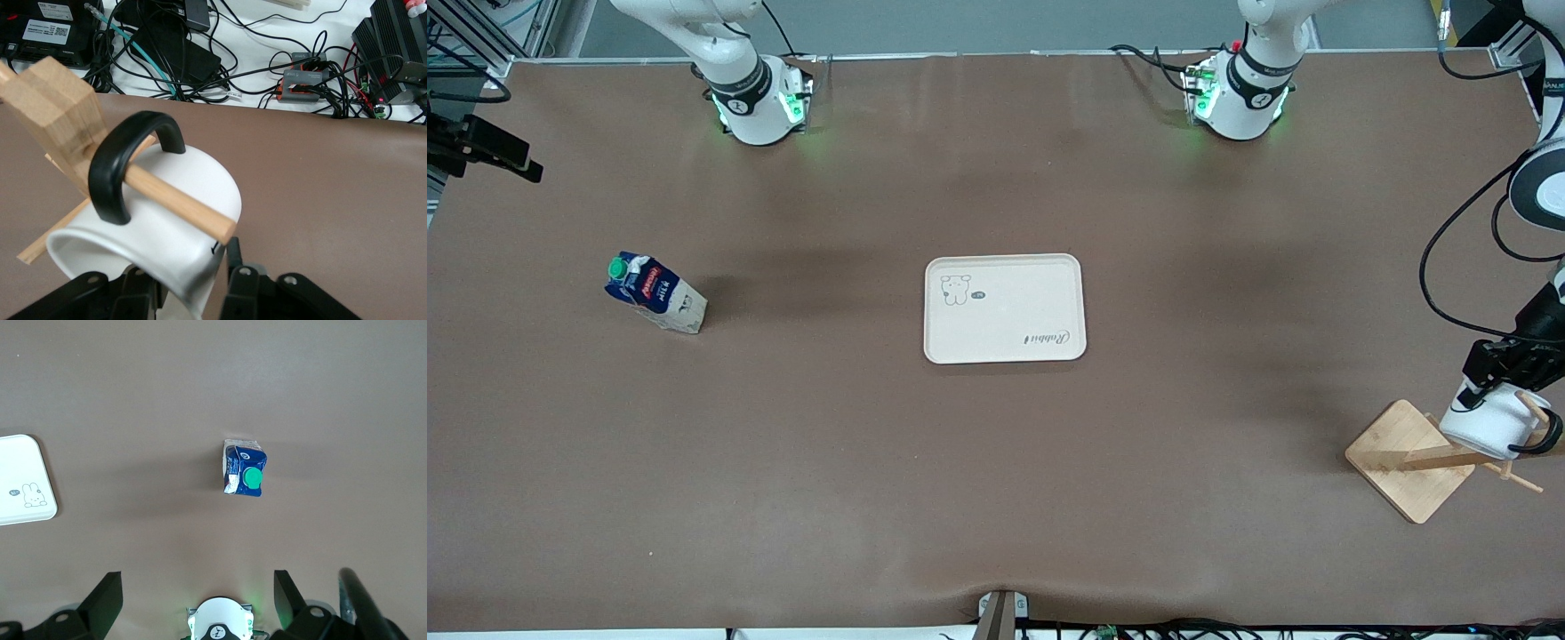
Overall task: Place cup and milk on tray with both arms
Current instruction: 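Grasp the white mug rim with the left gripper on the stand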
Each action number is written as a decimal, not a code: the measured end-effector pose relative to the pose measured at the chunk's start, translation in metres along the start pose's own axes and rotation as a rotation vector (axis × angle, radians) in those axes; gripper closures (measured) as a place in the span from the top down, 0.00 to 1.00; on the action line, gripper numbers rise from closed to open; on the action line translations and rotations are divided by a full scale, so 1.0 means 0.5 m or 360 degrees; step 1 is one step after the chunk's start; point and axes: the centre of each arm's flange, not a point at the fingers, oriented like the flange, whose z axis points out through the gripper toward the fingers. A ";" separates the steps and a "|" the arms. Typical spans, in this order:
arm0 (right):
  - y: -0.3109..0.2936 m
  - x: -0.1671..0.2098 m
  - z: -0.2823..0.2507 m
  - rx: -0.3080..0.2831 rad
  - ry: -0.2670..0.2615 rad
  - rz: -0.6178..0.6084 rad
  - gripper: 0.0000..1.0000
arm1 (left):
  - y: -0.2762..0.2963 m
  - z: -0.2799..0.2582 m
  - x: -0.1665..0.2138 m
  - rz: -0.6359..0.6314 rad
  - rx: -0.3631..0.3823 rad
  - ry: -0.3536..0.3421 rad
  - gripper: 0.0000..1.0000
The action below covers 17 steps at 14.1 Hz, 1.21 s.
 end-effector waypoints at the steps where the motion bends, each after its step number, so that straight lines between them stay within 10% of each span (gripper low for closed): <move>1: 0.000 0.001 0.001 0.0000 -0.0002 0.0000 1.00 | 0.006 0.000 0.002 0.0007 -0.0006 0.0000 0.21; 4: 0.000 0.002 0.002 0.0000 -0.0004 0.0000 1.00 | 0.028 0.006 0.005 0.0028 -0.0028 -0.0007 0.08; 17: 0.012 0.002 0.002 0.0028 -0.0004 0.0019 1.00 | 0.068 -0.020 0.022 0.0082 -0.0124 -0.0056 0.07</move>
